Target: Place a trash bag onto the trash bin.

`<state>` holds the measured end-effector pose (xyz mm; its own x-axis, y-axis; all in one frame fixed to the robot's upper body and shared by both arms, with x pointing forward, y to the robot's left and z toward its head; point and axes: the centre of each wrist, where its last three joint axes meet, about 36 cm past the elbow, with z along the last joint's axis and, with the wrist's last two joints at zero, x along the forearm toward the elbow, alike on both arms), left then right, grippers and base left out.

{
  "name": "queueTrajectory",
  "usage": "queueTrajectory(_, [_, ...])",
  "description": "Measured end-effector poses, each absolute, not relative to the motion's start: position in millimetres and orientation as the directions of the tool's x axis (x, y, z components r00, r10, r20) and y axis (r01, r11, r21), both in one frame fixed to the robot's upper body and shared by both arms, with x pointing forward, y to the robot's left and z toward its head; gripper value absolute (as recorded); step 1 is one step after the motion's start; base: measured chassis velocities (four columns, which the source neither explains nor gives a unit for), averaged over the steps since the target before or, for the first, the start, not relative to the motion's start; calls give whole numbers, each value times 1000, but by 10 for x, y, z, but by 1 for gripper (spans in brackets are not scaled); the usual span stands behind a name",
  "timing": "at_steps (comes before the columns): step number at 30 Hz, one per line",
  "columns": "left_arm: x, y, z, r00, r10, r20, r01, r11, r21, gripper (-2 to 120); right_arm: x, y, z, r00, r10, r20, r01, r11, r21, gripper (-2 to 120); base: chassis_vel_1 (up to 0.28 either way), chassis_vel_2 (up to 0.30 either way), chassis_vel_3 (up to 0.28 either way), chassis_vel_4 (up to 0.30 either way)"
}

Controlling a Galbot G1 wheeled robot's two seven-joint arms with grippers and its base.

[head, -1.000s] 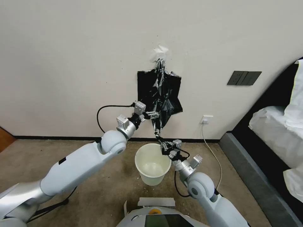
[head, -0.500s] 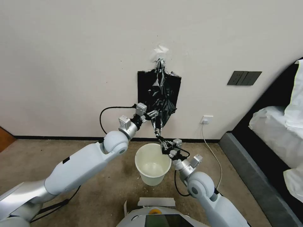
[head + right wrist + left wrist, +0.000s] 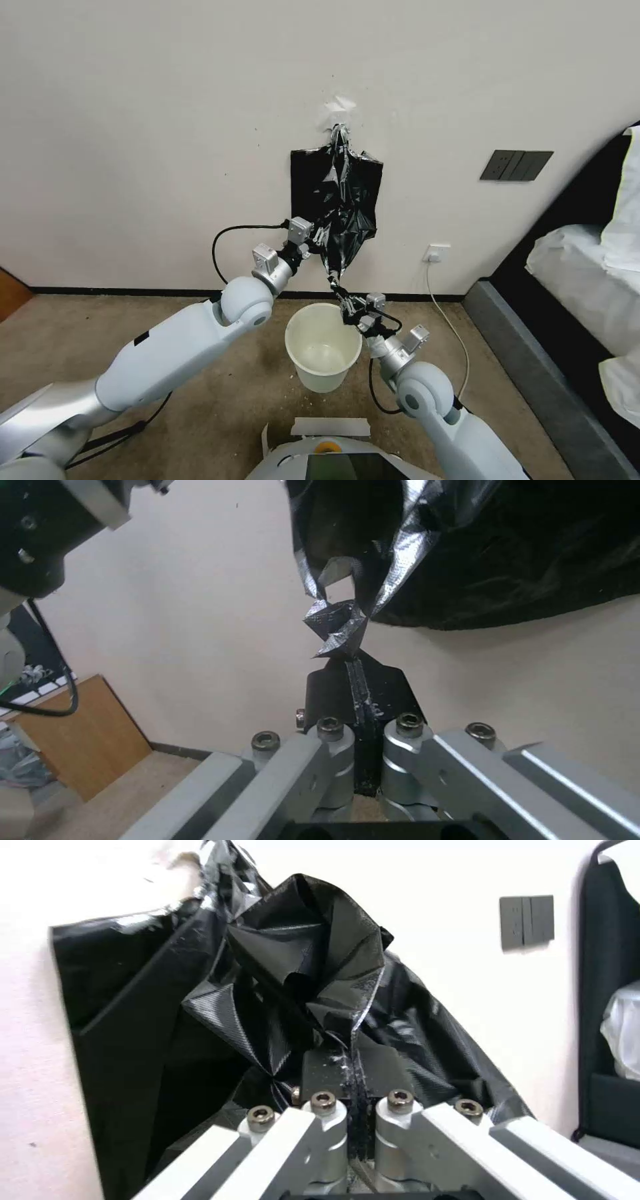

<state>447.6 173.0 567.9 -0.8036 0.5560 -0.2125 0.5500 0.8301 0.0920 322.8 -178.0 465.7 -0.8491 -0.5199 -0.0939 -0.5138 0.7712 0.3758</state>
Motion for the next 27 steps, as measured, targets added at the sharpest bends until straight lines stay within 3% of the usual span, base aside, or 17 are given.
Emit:
queueTrajectory(5, [4429, 1831, 5721, -812, 536, -232, 538, 841, 59, 0, 3169, -1807, 4783, -868, -487, -101, -489, 801, 346, 10, 0, 0, 0, 0])
queueTrajectory(7, [4389, 1909, 5768, -815, 523, -248, 531, 847, 42, 0, 3101, -1860, 4867, -885, -455, -93, -461, 837, 295, 24, 0, 0, 0, 0])
queueTrajectory(16, [4297, 2011, 5856, -815, 514, -268, 530, 848, 13, 0, 2958, -2047, 5182, -915, -395, -86, -402, 912, 87, 53, 0, 0, 0, 0])
queueTrajectory(22, [4224, 2052, 5861, -814, 513, -271, 532, 846, 2, 0, 3150, -2152, 5597, -901, -426, -87, -417, 903, -99, 72, 0, 0, 0, 0])
queueTrajectory(25, [4198, 2081, 5864, -816, 510, -273, 531, 847, -4, 0, 3326, -2194, 5880, -881, -467, -78, -446, 874, -191, 86, 0, 0, 0, 0])
queueTrajectory(26, [4212, 2089, 5880, -816, 507, -277, 530, 848, -8, 0, 3482, -2158, 6161, -854, -519, -44, -495, 835, -241, 97, 0, 0, 0, 0])
queueTrajectory(27, [4212, 2089, 5880, -816, 507, -277, 530, 848, -8, 0, 3482, -2158, 6161, -854, -519, -44, -495, 835, -241, 97, 0, 0, 0, 0])
